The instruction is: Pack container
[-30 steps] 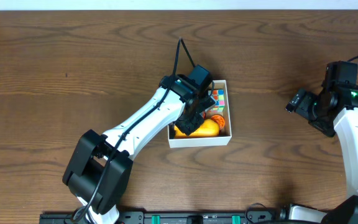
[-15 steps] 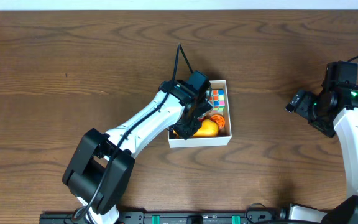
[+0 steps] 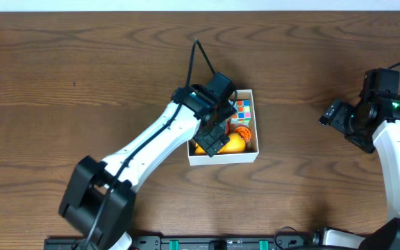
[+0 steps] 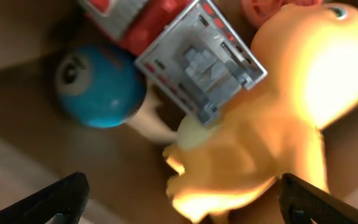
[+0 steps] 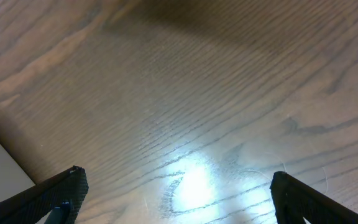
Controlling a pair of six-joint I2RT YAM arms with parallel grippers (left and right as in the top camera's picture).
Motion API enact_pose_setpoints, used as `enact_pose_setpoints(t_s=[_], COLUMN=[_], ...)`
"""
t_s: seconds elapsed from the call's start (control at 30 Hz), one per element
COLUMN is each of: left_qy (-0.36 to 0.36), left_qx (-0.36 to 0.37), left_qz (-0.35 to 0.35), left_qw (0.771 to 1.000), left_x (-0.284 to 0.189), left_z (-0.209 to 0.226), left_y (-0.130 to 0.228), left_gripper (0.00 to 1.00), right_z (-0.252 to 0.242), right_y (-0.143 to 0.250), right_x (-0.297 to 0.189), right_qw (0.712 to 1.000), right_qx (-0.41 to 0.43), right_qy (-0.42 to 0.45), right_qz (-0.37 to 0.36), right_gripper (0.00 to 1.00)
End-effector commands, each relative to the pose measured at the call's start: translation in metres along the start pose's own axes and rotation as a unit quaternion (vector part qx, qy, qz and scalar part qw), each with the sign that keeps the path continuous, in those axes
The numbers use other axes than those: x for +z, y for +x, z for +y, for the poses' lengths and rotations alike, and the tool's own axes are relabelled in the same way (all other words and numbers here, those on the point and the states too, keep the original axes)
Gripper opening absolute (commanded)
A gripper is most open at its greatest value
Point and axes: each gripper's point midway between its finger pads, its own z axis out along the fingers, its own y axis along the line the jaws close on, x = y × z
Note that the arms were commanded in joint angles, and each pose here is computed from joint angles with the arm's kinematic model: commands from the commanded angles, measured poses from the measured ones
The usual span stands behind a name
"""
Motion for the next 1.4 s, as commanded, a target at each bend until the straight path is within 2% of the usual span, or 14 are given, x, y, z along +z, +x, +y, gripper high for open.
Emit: enact_pose_setpoints(t_s=[0.0, 0.1, 0.23, 0.53, 0.67, 0.77, 0.97, 1.17, 1.27, 1.37], left_qy=[-0.025, -0.03, -0.039, -0.062, -0.071, -0.078, -0.095, -0.113, -0.157, -0.162], left_qx=[0.0, -0.002, -0.016, -0.148, -0.236, -0.308, -0.392, -0.423, -0.443, -0.47], left_qz=[-0.036, -0.059, -0.086, -0.11, -0.114, -0.121, -0.139, -0.149, -0.159, -0.158], left_qw=[0.999, 0.998, 0.995, 0.981, 0.963, 0.941, 0.905, 0.887, 0.868, 0.853], left_x=[-0.027, -0.043, -0.062, -0.086, -0.089, -0.091, -0.096, -0.101, -0.108, -0.11], left_z=[0.008, 0.009, 0.02, 0.077, 0.107, 0.131, 0.171, 0.198, 0.226, 0.237], left_y=[-0.008, -0.01, -0.01, 0.012, 0.025, 0.036, 0.054, 0.069, 0.082, 0.095], left_gripper=[0.98, 0.98, 0.98, 0.98, 0.98, 0.98, 0.98, 0.98, 0.98, 0.98], right_z=[-0.002, -0.001, 0.0, 0.01, 0.035, 0.069, 0.134, 0.168, 0.165, 0.147], right_y=[0.0, 0.001, 0.0, 0.004, 0.006, 0.009, 0.0, -0.033, -0.055, -0.056], right_x=[0.002, 0.002, 0.002, 0.002, 0.001, -0.003, -0.017, -0.039, -0.045, -0.038], right_qw=[1.0, 1.0, 1.0, 0.998, 0.992, 0.978, 0.934, 0.901, 0.902, 0.913], right_qx=[-0.014, -0.022, -0.026, -0.059, -0.121, -0.19, -0.31, -0.335, -0.312, -0.302], right_qy=[0.002, 0.002, 0.0, -0.006, -0.041, -0.084, -0.131, -0.166, -0.154, -0.129], right_qz=[0.004, 0.004, 0.002, 0.002, -0.006, -0.025, -0.118, -0.22, -0.256, -0.241], right_gripper=[0.96, 0.92, 0.91, 0.91, 0.91, 0.92, 0.99, 0.99, 0.99, 0.99])
